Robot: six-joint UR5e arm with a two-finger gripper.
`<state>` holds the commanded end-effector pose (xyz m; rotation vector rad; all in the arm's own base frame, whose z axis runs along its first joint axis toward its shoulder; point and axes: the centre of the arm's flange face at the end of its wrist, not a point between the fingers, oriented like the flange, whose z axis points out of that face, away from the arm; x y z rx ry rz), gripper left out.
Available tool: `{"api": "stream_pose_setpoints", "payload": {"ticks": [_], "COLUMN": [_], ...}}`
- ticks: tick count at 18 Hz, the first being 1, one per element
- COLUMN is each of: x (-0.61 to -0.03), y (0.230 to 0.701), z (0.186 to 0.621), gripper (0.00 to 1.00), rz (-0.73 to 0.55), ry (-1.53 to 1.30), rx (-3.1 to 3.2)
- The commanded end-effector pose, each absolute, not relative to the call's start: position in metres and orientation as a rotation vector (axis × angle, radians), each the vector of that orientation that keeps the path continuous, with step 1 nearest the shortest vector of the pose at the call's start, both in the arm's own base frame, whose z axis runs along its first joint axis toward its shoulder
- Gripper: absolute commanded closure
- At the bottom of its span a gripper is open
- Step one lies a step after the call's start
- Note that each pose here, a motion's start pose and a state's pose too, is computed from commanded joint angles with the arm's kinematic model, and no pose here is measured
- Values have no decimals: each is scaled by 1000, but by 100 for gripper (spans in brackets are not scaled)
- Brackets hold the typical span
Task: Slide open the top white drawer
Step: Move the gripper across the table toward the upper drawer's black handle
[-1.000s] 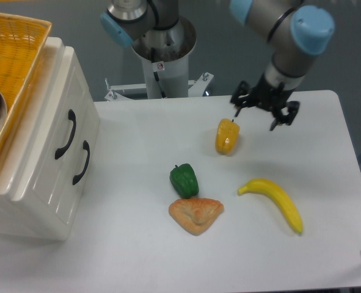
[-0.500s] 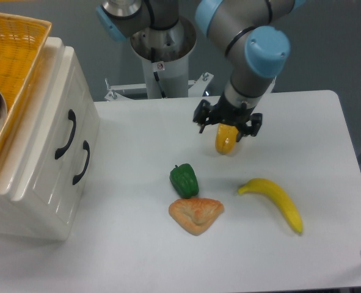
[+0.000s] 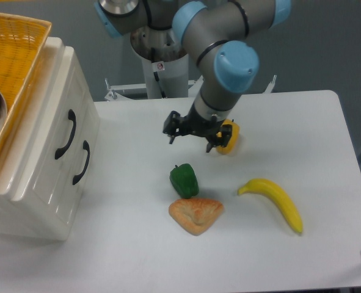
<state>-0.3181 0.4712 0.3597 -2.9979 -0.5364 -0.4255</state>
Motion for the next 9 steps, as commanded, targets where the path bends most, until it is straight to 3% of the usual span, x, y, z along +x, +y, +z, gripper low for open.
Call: {"api": "stream_pose_setpoints", "payload": {"ticks": [9], "x": [-261], "y": [502], "z": [365], "gripper": [0], "rz": [-473], "ry": [-646], "rx": [-3002]}}
